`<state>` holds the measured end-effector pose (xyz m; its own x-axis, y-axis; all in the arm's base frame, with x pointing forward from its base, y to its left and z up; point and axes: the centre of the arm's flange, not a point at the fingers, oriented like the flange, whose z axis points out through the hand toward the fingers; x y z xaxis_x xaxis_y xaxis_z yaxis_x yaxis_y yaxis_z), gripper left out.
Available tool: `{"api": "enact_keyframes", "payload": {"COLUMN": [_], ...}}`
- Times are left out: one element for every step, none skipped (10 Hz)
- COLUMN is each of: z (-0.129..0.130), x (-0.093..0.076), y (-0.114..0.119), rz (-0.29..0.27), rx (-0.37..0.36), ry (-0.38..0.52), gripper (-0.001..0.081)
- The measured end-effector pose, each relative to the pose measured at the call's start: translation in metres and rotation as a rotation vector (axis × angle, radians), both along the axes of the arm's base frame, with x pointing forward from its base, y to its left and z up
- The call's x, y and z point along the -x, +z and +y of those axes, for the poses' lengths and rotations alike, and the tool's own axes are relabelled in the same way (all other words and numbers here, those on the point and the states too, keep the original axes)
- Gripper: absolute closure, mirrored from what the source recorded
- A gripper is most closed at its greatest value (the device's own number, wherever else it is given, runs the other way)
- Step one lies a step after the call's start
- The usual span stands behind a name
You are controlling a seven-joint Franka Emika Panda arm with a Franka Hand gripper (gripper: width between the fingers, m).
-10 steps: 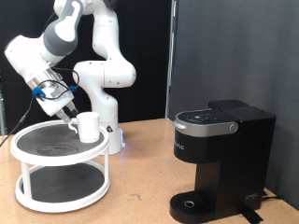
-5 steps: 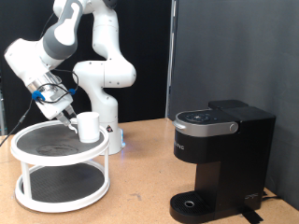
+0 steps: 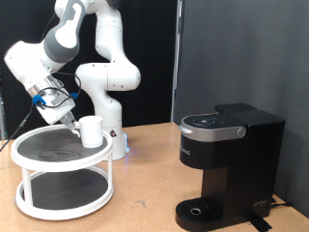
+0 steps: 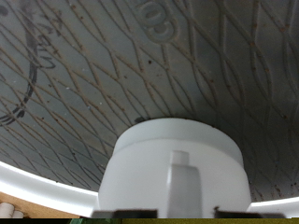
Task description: Make a cup of coffee with the keurig machine
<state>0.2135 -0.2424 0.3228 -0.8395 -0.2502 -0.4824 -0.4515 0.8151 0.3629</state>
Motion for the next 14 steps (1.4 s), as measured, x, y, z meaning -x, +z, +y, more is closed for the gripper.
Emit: {"api": "enact_keyframes", "payload": {"z": [0.000, 0.000, 0.000, -0.001, -0.001, -0.002, -0.003, -0.003, -0.003, -0.005, -0.005, -0.003, 0.003, 0.011], "x": [0.000, 0.000, 0.000, -0.001, -0.001, -0.001, -0.001, -0.002, 0.000, 0.001, 0.000, 0.000, -0.003, -0.011], "y": [0.000, 0.000, 0.000, 0.001, 0.004, 0.010, 0.018, 0.025, 0.033, 0.039, 0.037, 0.036, 0.035, 0.034], "rz": [-0.001, -0.001, -0.002, -0.003, 0.004, 0.017, 0.027, 0.032, 0.043, 0.052, 0.050, 0.049, 0.057, 0.060], "rx": [0.000, 0.001, 0.000, -0.007, -0.022, -0.048, -0.072, -0.090, -0.100, -0.106, -0.103, -0.116, -0.139, -0.154], "ry": [-0.001, -0.002, -0.004, -0.009, -0.008, -0.005, 0.000, 0.005, 0.031, 0.052, 0.047, 0.036, 0.011, -0.025], "gripper": [0.0771, 0.0771, 0.0799, 0.0803, 0.0803, 0.0804, 0.0804, 0.0804, 0.0804, 0.0804, 0.0804, 0.0804, 0.0804, 0.0804]}}
